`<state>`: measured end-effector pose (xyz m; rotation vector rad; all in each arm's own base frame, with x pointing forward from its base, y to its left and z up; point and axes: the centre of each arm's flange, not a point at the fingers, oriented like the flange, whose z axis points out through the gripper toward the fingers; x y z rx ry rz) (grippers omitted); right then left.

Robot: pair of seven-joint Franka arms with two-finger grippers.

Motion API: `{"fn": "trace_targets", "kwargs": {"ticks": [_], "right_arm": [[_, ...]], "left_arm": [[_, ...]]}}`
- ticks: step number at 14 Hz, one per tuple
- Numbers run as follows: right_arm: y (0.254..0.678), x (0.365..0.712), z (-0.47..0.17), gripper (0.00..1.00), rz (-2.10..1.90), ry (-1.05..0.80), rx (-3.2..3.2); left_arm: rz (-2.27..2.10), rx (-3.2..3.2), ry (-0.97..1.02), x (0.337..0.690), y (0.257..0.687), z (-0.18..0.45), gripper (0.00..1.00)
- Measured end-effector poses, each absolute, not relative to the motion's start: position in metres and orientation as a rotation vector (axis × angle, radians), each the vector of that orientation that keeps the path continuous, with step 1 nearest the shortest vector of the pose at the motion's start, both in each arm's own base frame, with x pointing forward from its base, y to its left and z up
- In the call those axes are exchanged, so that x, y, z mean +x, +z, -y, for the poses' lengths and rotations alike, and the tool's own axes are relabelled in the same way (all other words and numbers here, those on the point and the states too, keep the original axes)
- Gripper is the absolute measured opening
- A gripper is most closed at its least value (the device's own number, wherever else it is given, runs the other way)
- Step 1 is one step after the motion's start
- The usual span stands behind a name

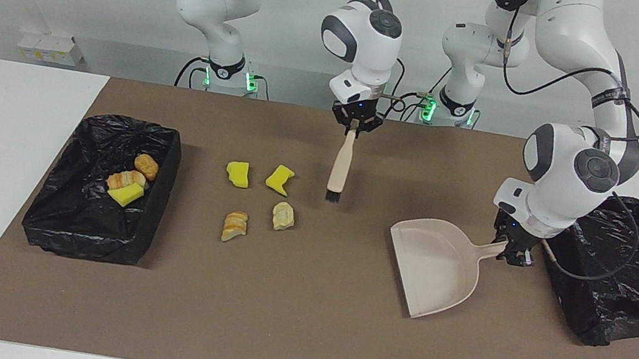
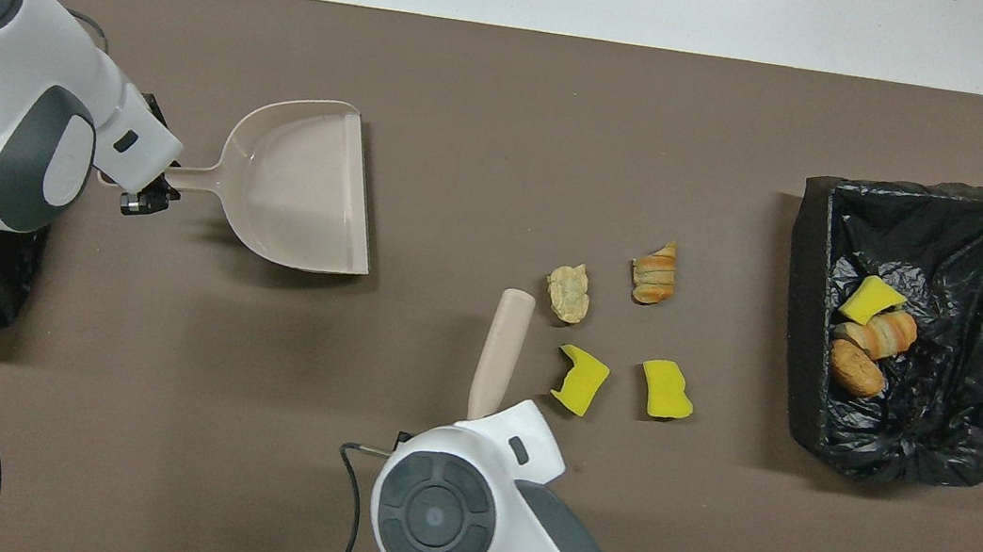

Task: Sweep and dump trash in bin
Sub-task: 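Grasp the brush with the right gripper and lift it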

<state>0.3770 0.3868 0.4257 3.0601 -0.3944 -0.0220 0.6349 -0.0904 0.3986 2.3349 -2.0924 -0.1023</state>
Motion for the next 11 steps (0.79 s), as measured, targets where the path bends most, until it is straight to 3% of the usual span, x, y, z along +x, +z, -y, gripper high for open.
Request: {"fn": "trace_targets", "kwargs": {"ticks": [3,11], "right_arm": [[0.428,0.369,-0.322,0.26,0.598,-0.116,2.998],[0.37,0.35,-0.192,0.26,0.82,-0.265,2.828]], "left_arm": [[2.149,2.297,-0.081,0.617,0.389,0.138,0.33],[2.181,2.278,-0.065,0.557,0.362,0.202,0.33]]}}
